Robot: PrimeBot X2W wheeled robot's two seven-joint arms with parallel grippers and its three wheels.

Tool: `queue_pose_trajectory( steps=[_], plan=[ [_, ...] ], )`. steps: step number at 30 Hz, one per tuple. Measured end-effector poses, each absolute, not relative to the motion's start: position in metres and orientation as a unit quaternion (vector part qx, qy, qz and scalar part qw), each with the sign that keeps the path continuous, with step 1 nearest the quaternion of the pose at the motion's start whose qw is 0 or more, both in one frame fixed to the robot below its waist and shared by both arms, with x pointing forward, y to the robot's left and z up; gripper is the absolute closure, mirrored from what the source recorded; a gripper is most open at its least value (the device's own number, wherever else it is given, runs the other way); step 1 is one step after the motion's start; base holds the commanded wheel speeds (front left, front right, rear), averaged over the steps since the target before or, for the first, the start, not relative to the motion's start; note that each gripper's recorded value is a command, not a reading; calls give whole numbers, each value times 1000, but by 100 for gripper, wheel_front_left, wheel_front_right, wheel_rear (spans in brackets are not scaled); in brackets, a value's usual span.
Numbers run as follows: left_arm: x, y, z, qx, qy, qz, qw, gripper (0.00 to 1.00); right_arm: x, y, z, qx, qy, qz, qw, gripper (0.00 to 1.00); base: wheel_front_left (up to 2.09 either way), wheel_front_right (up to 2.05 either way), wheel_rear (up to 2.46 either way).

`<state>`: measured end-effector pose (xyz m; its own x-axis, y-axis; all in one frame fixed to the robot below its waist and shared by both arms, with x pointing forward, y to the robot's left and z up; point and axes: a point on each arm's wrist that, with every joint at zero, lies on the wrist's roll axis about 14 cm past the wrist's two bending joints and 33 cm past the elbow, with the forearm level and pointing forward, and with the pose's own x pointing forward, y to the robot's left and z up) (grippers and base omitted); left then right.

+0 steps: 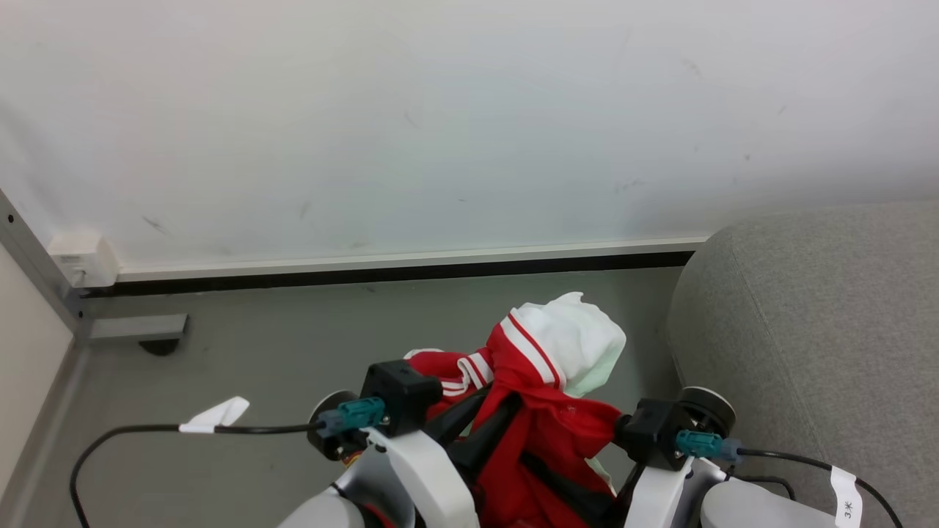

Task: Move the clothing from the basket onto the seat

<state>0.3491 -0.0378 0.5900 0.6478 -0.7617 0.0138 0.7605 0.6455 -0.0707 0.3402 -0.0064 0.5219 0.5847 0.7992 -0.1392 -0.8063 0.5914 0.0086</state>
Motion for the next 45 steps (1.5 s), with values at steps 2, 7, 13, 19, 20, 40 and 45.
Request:
queue_pose_trajectory(
  steps=[2,7,13,19,20,40,45],
  plan=[
    [349,-37,590,-39,10,-419,907,100,340,-5,520,-26,65,451,890,0,0,0,0],
    [349,-35,590,-44,14,-419,907,100,343,-7,516,-29,60,445,893,0,0,0,0],
    [345,-41,589,-50,22,-431,901,100,341,-1,517,-34,47,450,891,0,0,0,0],
    [343,-44,587,-50,27,-439,897,100,342,-1,517,-31,46,447,893,51,0,0,0],
    [343,-44,587,-50,28,-439,897,100,342,-1,517,-30,46,447,893,72,0,0,0],
    [354,-32,579,-41,31,-409,911,0,356,-19,528,24,51,416,908,100,0,0,0],
    [357,-31,576,-38,30,-402,914,0,365,-26,543,39,35,404,913,100,0,0,0]
  ],
)
